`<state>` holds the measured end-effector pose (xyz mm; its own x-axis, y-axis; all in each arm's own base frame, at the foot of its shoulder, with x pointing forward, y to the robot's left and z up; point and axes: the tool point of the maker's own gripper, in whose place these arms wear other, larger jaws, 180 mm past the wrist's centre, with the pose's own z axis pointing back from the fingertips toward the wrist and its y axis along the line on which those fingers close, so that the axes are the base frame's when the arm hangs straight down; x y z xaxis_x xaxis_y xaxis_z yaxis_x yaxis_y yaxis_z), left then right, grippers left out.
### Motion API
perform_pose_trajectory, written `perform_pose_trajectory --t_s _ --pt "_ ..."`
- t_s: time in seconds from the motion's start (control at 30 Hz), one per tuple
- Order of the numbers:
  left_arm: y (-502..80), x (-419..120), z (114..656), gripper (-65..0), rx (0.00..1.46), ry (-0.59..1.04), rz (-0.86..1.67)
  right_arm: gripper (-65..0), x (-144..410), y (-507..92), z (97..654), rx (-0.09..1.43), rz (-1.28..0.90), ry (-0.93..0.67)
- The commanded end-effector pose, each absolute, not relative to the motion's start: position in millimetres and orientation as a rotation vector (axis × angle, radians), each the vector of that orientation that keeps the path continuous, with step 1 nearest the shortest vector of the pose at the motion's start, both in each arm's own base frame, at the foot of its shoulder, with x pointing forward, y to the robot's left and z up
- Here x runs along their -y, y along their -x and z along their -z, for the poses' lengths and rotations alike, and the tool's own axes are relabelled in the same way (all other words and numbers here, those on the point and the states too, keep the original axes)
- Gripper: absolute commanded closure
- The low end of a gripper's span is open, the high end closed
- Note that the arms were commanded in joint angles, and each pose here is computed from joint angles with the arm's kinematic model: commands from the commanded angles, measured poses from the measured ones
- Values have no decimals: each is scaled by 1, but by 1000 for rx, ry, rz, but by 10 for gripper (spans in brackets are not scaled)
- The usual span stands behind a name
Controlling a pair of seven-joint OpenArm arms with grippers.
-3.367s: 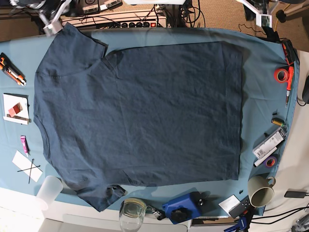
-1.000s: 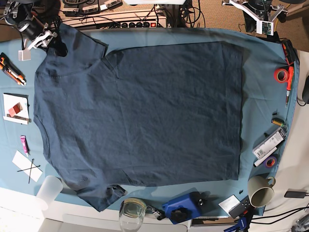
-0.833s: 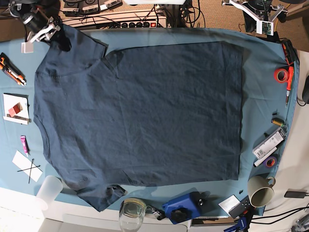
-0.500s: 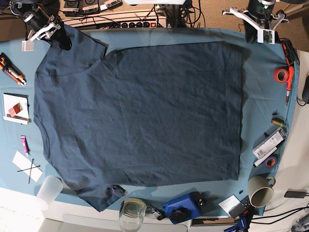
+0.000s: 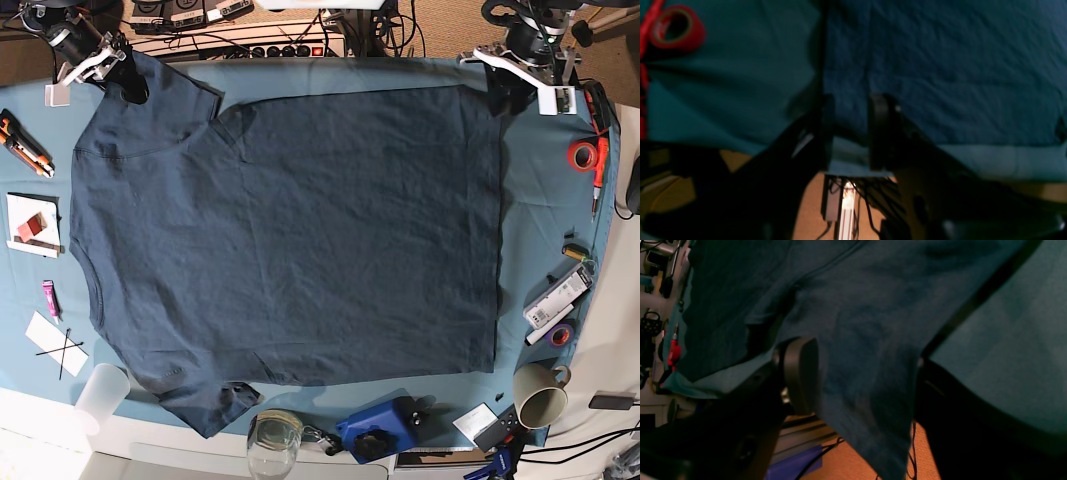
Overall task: Fold the T-shirt properly
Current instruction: 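Move both grippers down to the shirt's shoulder corners and grasp them, then lift the shoulder corners and pull them toward the hem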
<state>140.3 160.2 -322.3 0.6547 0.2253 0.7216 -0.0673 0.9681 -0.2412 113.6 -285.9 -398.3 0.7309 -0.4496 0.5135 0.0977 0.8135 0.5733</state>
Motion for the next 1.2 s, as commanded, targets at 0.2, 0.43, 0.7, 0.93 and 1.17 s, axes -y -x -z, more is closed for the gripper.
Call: perform_pose_trajectory --t_s 0.2,0.43,0.7,0.93,1.17 --pt "-144 -155 354 -182 788 287 -196 -352 285 -65 432 408 271 -467" --pt "-153 -159 369 -182 781 293 -228 -352 288 -65 431 398 260 -460" --pt "-144 -196 396 -182 718 253 -350 -352 287 -62 432 380 255 -462" --pt "-131 -172 398 -182 650 471 -361 -352 287 -63 432 384 256 -462" --pt "-141 -160 404 -181 654 559 -398 -352 286 -64 431 390 260 -470"
